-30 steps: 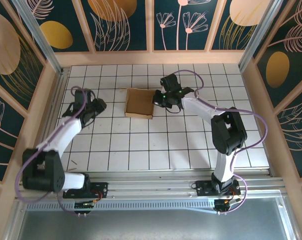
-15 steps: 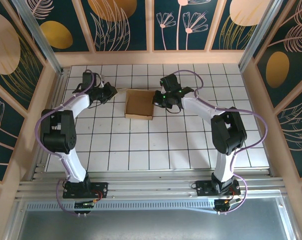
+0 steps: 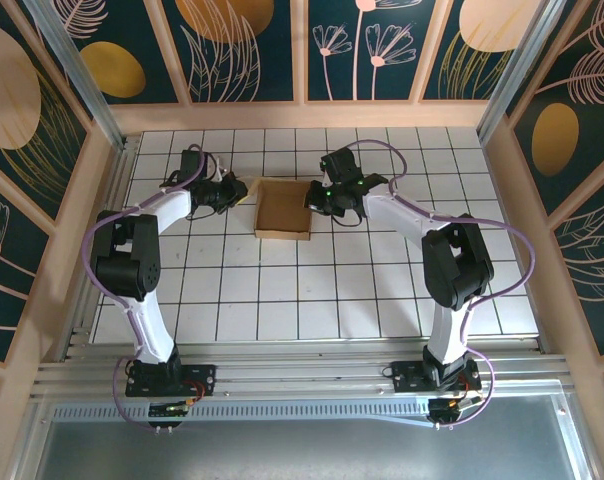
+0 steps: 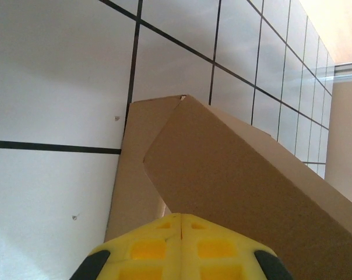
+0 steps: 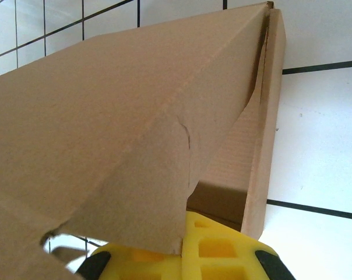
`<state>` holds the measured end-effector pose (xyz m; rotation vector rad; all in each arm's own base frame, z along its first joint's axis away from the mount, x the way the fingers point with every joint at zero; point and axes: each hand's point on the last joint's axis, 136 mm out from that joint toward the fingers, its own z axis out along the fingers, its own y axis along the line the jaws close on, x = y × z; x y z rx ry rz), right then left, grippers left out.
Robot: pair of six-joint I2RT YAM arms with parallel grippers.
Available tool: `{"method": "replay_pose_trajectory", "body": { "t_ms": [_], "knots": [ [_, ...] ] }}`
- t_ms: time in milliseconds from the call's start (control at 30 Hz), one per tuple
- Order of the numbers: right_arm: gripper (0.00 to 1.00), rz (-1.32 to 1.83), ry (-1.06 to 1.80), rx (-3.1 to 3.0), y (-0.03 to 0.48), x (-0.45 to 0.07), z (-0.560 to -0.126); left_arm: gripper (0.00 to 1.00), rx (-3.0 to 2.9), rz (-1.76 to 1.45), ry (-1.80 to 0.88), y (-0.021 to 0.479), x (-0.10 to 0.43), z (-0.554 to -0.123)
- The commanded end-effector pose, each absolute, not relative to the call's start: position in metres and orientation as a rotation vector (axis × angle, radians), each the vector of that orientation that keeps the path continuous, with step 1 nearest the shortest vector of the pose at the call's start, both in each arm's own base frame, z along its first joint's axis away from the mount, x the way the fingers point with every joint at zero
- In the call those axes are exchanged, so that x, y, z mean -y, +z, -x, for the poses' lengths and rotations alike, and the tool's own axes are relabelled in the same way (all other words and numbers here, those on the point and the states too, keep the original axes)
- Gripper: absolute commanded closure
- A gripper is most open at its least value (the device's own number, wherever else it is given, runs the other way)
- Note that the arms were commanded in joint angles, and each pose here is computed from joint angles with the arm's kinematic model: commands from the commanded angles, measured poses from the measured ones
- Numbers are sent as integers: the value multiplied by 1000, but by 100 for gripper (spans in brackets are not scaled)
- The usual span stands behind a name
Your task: Fold the paper box
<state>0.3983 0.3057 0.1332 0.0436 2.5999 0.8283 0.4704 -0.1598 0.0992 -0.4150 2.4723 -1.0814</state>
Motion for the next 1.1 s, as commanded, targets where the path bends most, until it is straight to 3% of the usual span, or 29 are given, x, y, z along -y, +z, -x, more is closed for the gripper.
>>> {"method": "replay_pose_trajectory", "body": {
  "t_ms": [0,300,867,1067],
  "knots": [
    [94,-16,831,-2595,135,-312,-401,100,-2425,309,-1157,115,174,-472],
    [94,-2,845,-2596,133,-317,-401,100,-2411,161,-1334,121,218,-460],
    [96,48,814,-2616,126,-322,-396,100,-2449,71,-1418,130,262,-455],
    [97,57,821,-2623,123,-325,-394,100,-2431,178,-1487,132,270,-461]
  ]
}}
